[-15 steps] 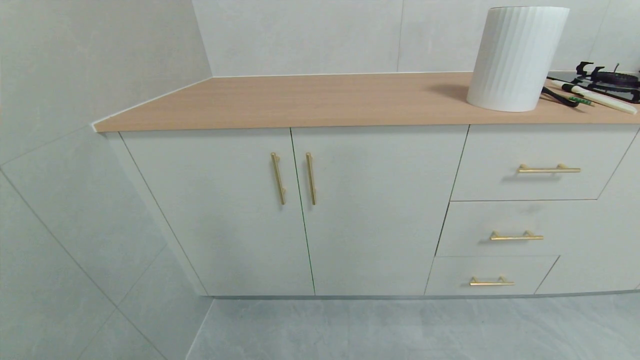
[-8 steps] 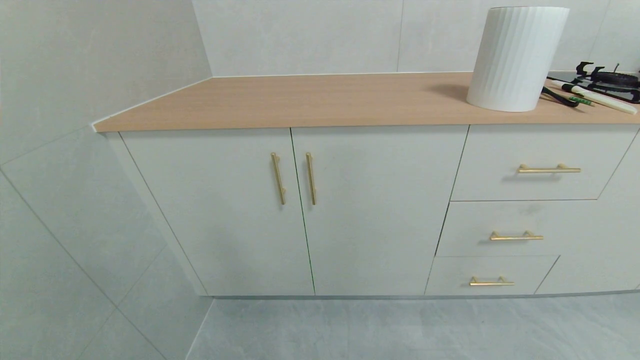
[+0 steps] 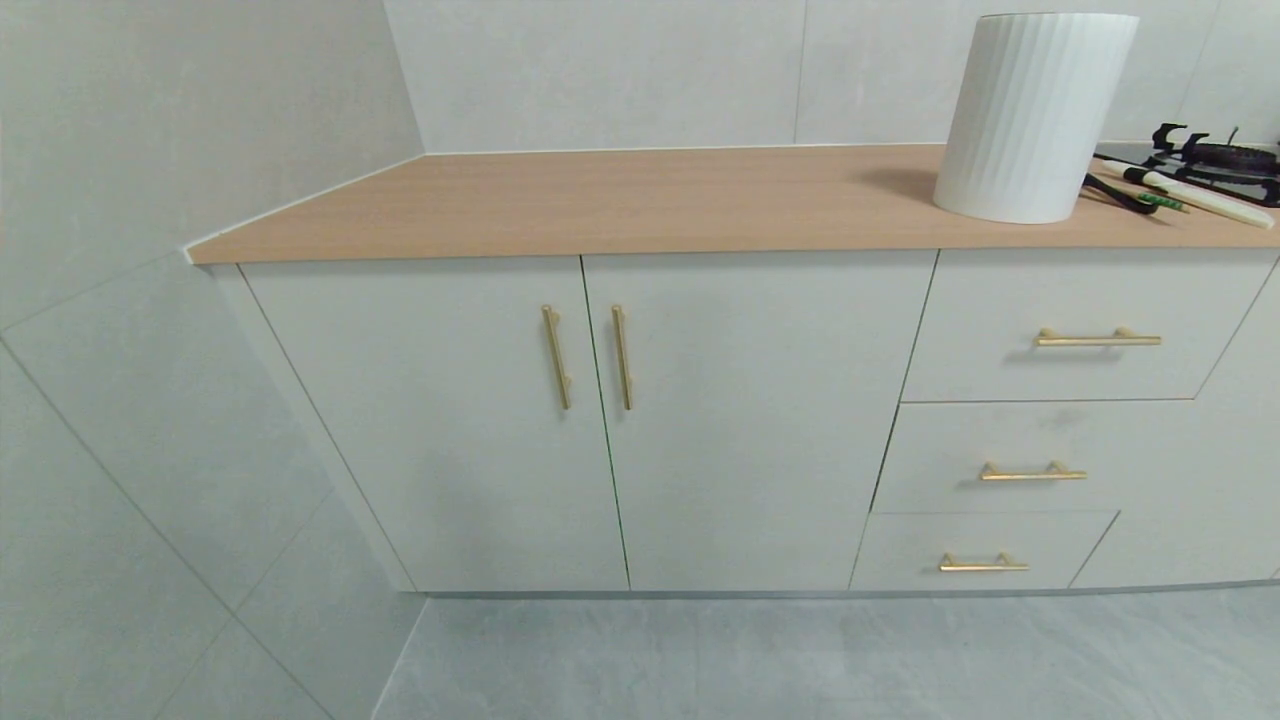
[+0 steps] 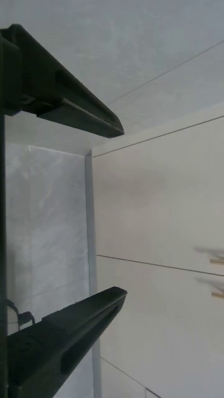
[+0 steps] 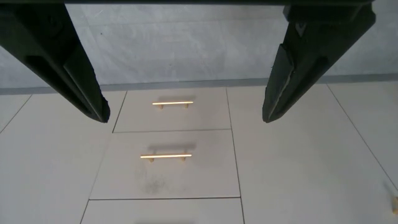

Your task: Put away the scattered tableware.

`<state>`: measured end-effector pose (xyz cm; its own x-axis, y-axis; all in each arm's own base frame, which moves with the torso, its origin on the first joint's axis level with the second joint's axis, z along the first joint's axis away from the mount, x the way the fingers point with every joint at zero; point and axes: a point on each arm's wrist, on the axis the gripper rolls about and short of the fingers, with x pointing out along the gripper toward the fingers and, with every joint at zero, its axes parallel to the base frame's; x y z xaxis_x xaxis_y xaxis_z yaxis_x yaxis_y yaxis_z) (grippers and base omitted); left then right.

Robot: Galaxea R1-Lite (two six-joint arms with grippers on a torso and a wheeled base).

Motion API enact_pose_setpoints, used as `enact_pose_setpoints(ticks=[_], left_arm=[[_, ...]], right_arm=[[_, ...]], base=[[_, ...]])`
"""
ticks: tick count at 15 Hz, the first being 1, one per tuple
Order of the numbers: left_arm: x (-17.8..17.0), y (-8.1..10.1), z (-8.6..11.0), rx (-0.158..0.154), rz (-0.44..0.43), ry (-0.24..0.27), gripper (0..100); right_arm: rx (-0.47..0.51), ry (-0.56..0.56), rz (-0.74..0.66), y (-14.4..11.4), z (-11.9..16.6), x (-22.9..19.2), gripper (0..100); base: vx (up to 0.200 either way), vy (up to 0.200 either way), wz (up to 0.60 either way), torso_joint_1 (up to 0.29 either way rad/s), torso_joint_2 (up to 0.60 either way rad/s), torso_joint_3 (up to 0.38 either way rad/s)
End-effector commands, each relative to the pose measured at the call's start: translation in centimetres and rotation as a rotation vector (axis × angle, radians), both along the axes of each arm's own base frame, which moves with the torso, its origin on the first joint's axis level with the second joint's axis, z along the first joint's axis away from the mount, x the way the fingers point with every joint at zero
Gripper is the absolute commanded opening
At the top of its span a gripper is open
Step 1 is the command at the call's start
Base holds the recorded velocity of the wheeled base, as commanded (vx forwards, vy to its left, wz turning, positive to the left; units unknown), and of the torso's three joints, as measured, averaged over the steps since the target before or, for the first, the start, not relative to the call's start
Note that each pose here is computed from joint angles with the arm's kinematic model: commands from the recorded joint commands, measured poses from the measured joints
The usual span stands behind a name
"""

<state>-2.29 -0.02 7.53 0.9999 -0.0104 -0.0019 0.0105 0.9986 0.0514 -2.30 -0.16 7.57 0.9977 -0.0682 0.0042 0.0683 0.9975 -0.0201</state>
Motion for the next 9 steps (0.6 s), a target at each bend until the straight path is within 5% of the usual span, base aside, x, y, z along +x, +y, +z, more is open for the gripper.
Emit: enact_pose_setpoints(ticks=[1, 5, 9], left_arm=[[0.01, 0.00, -0.01, -0.005, -0.002, 0.001, 100], [0.01, 0.00, -0.01, -0.050, -0.002, 0.002, 100], [0.01, 0.00, -0.01, -0.045, -0.002, 0.002, 100]], right_arm=[[-0.003, 0.006, 0.001, 0.00, -0.02, 0.03, 100], [0.011, 0.002, -0.001, 0.00, 0.00, 0.01, 100], [0.016, 0.003, 0.001, 0.00, 0.00, 0.03, 100]], base=[[0.000, 0.000, 0.00, 0.000, 0.00, 0.000], [0.000, 0.000, 0.00, 0.000, 0.00, 0.000], [0.000, -0.050, 0.00, 0.001, 0.00, -0.001]])
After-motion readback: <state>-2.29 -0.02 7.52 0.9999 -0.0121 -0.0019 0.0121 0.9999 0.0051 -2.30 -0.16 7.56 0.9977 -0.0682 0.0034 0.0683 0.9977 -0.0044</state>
